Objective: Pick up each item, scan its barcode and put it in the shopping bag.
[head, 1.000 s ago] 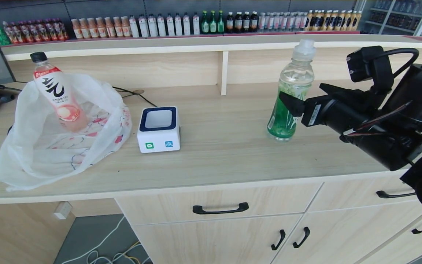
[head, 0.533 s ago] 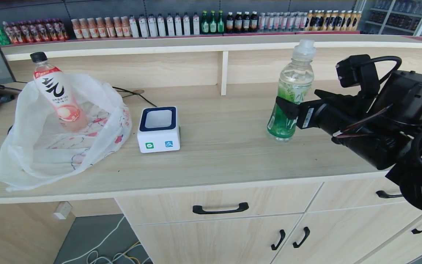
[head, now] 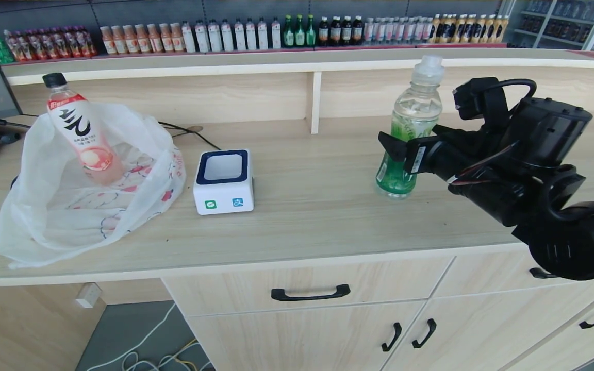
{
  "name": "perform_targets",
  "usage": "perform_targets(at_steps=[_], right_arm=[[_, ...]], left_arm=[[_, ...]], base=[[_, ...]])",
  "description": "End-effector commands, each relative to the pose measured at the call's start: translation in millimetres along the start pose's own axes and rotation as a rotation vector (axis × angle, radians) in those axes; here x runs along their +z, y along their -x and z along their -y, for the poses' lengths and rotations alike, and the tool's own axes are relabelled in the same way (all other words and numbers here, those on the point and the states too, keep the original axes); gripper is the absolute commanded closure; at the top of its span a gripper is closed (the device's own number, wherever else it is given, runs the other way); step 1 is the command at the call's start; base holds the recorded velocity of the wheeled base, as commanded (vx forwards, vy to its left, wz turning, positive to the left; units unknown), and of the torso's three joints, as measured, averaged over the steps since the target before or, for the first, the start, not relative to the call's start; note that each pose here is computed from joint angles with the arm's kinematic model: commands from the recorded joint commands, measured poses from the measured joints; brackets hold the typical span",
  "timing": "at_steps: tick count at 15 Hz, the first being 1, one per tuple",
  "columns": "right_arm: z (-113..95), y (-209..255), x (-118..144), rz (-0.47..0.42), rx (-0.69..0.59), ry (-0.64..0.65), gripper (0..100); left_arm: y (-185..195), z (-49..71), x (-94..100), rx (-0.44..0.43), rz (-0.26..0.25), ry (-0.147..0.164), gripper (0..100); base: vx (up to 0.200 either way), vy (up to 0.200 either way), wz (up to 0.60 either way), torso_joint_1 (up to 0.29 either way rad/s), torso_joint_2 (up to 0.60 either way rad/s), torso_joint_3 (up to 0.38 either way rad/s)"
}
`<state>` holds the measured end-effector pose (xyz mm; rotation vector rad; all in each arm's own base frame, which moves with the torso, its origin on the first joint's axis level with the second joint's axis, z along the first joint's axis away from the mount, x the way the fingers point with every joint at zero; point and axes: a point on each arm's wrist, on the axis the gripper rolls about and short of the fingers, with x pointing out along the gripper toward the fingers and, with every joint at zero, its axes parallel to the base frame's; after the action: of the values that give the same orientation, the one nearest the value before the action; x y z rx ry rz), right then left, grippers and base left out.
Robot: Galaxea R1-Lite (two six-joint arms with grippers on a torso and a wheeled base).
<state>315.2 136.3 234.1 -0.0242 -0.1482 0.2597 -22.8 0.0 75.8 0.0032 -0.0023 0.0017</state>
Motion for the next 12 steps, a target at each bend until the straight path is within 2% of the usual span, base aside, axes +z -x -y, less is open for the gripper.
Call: perform_targets(at_steps=[1,7,12], right_arm=[[-1.2,-3.9,-5.1,-0.011,0.001,0.003,0],[-4.1,-24.5,-1.5,0.028,-0.001,-0.004,0],[-4.4,-25.6,-4.0,0.022,-0.002,-0.003,0]], left_arm=[[0.0,0.0,0.0,0.001,0.001,0.0,0],[0.0,0.0,0.0,0.001,0.001,0.0,0],[0.0,0.0,0.0,0.001,0.001,0.0,0]], base=[[0.0,0.0,0.0,0.0,0.0,0.0],[0.0,0.0,0.0,0.0,0.0,0.0],[0.0,0.0,0.0,0.0,0.0,0.0]])
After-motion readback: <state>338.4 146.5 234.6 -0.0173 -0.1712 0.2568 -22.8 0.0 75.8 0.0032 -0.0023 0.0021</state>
